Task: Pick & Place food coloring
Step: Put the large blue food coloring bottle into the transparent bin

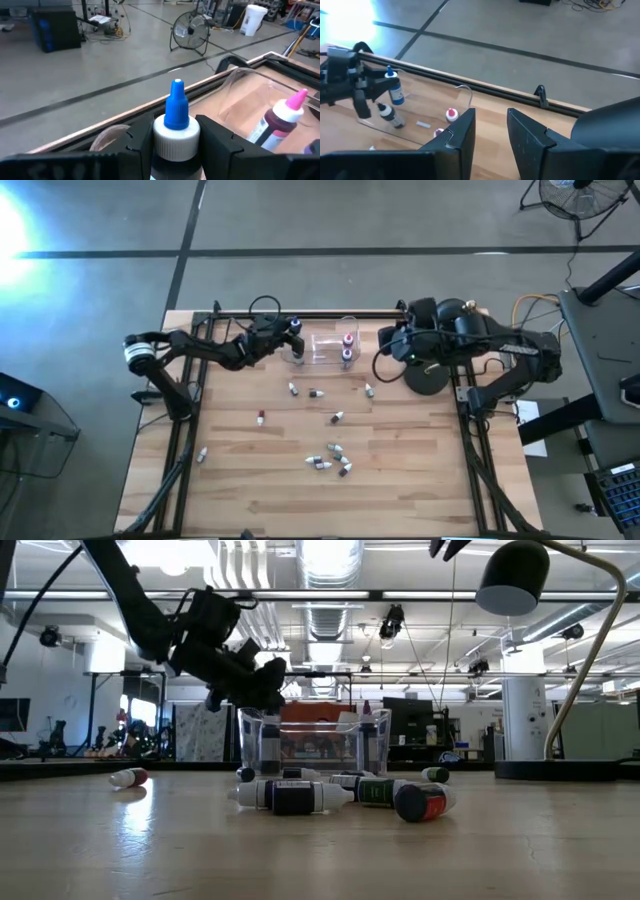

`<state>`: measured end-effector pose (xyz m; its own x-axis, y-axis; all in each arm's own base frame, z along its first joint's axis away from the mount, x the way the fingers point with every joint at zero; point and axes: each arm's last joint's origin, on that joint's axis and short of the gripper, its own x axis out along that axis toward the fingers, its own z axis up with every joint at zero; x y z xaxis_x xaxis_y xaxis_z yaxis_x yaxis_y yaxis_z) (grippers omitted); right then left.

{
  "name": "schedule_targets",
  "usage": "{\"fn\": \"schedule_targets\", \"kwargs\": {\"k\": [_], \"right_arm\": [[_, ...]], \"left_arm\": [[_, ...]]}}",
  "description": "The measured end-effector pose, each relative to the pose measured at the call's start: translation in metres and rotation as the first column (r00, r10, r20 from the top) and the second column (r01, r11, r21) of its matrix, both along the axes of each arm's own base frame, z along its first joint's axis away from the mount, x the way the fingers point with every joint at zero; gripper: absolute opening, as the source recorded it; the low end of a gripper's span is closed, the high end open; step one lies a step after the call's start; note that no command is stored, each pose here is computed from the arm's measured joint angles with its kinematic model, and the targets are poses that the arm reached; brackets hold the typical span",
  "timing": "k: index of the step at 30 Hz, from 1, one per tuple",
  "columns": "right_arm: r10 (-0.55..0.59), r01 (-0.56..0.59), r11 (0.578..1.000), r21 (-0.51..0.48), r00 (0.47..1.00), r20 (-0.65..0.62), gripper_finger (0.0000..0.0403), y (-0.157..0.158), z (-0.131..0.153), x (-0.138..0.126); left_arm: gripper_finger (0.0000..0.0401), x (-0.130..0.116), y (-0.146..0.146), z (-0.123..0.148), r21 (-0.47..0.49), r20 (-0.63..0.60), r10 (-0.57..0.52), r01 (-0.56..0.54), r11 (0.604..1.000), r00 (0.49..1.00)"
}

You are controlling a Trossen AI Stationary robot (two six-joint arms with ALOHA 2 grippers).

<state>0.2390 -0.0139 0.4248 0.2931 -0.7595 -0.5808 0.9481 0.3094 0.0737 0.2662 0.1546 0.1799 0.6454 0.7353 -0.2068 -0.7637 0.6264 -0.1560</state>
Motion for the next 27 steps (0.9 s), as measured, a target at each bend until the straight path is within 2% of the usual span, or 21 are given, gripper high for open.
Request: {"fn": "schedule_targets", "kwargs": {"k": [9,17,24,27], "right_arm": [[-0.008,0.009,1.0,0.009,0.999,-0.037,0.0094,-0.011,-0.001,-0.001],[-0.005,0.006,1.0,0.013,0.999,-0.046,0.0095,-0.013,-0.001,-0.001],[-0.005,0.006,1.0,0.013,0.999,-0.047,0.0095,-0.013,-0.001,-0.001],[-0.005,0.006,1.0,0.013,0.999,-0.047,0.0095,-0.013,-0.001,-0.001]], "left_arm": [[0.0104,0.006,0.003,-0.015,-0.009,-0.015,0.007,-0.007,1.0,1.0],[0.0104,0.005,0.003,-0.013,-0.023,0.013,0.011,-0.011,1.0,1.0],[0.0104,0.001,0.0,0.01,-0.069,0.168,0.023,-0.012,0.998,0.985],[0.0104,0.002,-0.001,0.02,-0.078,0.224,-0.025,0.044,0.996,0.974]]}}
